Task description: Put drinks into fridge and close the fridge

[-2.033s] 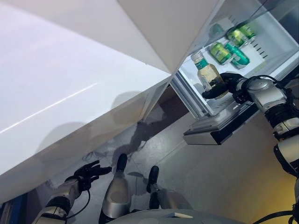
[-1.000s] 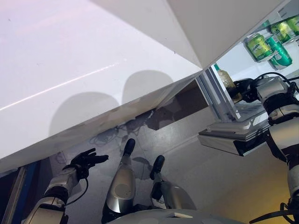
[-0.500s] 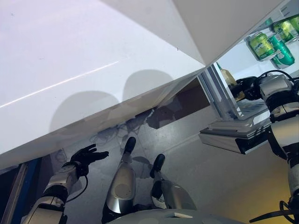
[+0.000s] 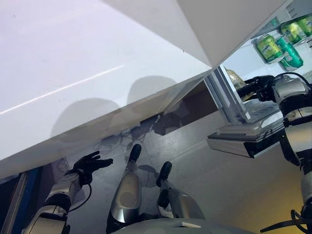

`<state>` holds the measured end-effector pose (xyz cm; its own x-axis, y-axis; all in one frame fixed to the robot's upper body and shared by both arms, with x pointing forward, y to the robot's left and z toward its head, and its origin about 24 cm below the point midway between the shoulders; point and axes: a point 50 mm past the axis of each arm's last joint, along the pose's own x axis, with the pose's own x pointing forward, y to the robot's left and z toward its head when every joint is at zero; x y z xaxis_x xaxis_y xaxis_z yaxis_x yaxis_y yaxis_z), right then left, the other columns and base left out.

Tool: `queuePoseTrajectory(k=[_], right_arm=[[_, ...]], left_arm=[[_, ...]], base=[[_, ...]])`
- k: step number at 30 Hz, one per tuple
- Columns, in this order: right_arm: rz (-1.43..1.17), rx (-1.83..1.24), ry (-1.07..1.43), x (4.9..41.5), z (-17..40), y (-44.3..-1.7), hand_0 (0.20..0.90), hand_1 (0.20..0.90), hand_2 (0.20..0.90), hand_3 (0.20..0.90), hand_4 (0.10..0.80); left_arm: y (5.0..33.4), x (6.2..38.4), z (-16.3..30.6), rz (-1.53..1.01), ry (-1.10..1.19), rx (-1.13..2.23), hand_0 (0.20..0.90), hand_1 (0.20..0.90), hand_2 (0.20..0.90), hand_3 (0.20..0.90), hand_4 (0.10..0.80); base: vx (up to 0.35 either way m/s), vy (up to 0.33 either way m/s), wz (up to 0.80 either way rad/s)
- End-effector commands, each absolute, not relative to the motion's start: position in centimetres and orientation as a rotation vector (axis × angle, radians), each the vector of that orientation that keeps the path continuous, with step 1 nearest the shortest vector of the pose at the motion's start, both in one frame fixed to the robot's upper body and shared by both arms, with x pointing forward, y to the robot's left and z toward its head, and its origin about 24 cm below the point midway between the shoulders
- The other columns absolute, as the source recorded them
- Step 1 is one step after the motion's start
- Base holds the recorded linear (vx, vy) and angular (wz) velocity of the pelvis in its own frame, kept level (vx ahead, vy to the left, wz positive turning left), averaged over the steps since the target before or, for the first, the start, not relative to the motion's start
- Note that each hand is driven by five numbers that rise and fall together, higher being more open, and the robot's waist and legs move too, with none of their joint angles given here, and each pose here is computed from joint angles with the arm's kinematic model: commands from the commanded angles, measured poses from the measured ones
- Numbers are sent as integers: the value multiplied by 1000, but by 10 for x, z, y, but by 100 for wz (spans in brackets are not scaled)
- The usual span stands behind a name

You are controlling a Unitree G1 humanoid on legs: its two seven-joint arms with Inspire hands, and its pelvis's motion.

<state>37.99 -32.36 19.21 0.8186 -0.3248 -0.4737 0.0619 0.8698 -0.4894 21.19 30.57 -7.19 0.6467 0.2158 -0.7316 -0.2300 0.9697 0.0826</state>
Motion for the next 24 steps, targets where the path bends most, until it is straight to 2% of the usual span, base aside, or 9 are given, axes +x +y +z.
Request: queuePoseTrajectory(k=[1,9,19,24], right_arm=[[-366,-583,462,367,230,-356,900,900,900,900,800],[-374,-611,343,357,246,-369,900,900,900,900,800],[-433,-618,-133,347,290,-342,900,900,900,900,800],[-448,-542,-434,322,299,-319,900,900,900,900,800]], left_arm=[[315,172,-91,278,922,20,900,900,900,900,800],[310,152,-106,268,992,14,900,900,900,900,800],[298,123,-125,278,1096,-65,900,900,900,900,800],[282,112,-136,263,1128,-124,900,900,900,900,800]], base=[[6,58,-1],[42,69,-5],[49,93,-8],[51,71,-10]])
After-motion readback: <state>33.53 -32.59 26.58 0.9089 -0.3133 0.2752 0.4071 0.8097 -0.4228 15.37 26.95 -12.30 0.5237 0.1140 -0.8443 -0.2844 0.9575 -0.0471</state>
